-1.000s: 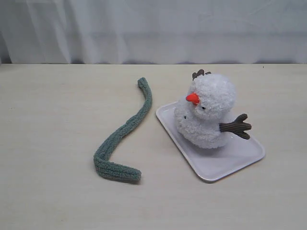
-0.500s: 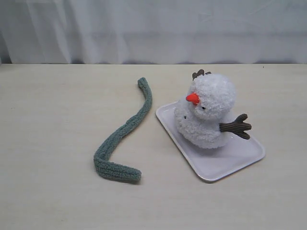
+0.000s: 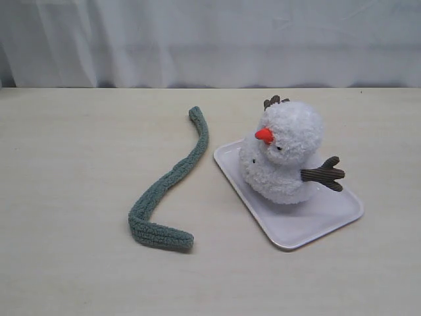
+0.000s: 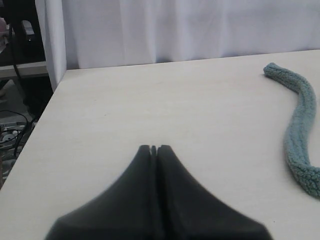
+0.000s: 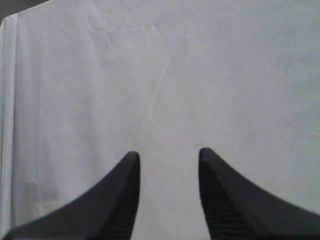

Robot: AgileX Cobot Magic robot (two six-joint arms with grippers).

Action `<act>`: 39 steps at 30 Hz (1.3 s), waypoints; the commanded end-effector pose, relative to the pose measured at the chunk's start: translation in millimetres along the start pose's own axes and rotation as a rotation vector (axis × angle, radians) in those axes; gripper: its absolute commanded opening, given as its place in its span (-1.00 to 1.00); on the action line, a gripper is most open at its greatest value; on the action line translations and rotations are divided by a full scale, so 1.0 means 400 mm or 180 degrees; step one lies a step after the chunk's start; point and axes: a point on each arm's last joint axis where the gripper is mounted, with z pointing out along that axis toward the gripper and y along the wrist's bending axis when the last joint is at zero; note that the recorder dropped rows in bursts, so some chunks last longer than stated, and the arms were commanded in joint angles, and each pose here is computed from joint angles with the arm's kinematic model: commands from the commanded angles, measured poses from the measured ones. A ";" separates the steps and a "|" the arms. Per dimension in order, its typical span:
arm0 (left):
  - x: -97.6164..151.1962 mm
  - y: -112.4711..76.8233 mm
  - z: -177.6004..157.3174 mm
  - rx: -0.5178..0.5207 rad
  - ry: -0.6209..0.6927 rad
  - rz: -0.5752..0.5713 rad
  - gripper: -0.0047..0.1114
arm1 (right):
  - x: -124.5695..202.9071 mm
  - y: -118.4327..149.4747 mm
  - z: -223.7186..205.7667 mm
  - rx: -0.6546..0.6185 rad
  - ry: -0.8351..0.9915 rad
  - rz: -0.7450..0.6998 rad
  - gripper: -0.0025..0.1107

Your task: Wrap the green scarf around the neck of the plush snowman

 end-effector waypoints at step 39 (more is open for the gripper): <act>0.000 -0.001 0.000 0.0025 -0.0034 0.0004 -0.92 | 0.307 0.279 0.337 -0.2210 0.3691 -0.0941 0.28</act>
